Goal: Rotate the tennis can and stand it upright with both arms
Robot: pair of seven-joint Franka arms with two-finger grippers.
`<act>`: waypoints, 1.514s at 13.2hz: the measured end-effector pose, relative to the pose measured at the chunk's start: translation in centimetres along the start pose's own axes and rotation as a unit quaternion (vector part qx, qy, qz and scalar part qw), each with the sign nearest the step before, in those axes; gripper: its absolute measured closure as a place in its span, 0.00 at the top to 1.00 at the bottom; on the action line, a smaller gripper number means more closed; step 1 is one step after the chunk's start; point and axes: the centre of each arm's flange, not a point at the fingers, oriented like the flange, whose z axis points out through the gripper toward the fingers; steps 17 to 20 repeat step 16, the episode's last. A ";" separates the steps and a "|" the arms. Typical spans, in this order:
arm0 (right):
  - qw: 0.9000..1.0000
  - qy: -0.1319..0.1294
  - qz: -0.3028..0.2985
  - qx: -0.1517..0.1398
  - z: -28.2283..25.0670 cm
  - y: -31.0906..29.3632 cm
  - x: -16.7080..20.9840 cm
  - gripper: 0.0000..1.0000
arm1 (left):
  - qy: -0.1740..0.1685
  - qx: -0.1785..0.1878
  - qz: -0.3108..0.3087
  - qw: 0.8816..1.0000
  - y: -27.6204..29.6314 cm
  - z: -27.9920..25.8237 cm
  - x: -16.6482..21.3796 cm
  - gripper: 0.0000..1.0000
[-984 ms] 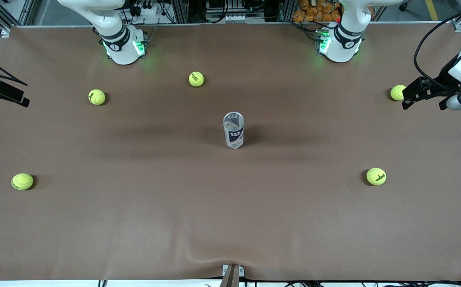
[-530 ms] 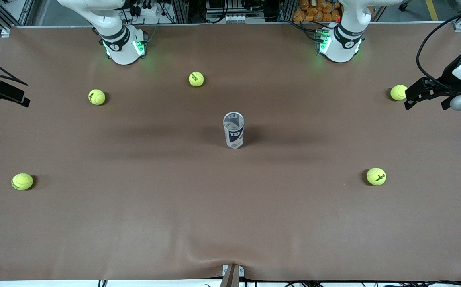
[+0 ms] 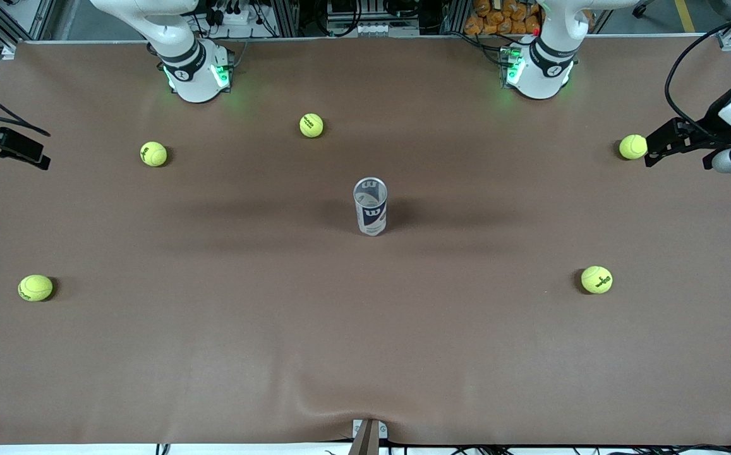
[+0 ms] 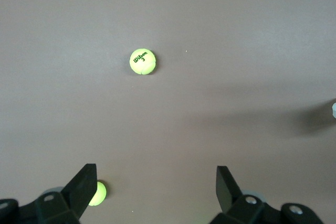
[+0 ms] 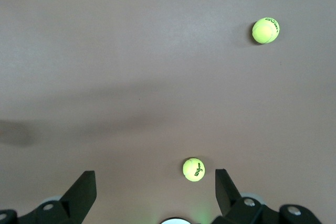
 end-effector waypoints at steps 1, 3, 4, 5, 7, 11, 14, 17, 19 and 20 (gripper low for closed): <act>1.000 0.000 -0.001 -0.001 0.0 -0.1 0.0 1.00 | 0.000 0.000 0.000 1.000 0.0 0.0 0.0 1.00; 1.000 0.000 0.000 -0.001 0.0 0.0 0.0 1.00 | 0.000 0.000 0.000 1.000 0.0 0.0 0.0 1.00; 1.000 0.000 0.001 -0.001 0.0 0.1 0.0 1.00 | 0.000 0.000 0.000 1.000 0.0 0.0 0.0 1.00; 1.000 0.000 0.001 -0.001 0.0 0.1 0.0 1.00 | 0.000 0.000 0.000 1.000 0.0 0.0 0.0 1.00; 1.000 0.000 0.003 -0.002 0.0 0.3 0.0 1.00 | 0.000 0.000 0.000 1.000 0.0 0.0 0.0 1.00; 1.000 0.000 0.005 -0.002 0.0 0.6 0.0 1.00 | 0.000 0.000 0.001 1.000 0.1 0.0 0.0 1.00; 1.000 0.000 0.006 -0.002 0.0 0.6 0.0 1.00 | 0.000 0.000 0.002 1.000 0.2 0.0 0.0 1.00; 1.000 0.000 0.006 -0.002 0.0 0.6 0.0 1.00 | 0.000 0.000 0.002 1.000 0.2 0.0 0.0 1.00; 1.000 0.000 0.006 -0.002 0.0 0.6 0.0 1.00 | 0.000 0.000 0.002 1.000 0.2 0.0 0.0 1.00; 1.000 0.000 0.006 -0.002 0.0 0.6 0.0 1.00 | 0.000 0.000 0.002 1.000 0.2 0.0 0.0 1.00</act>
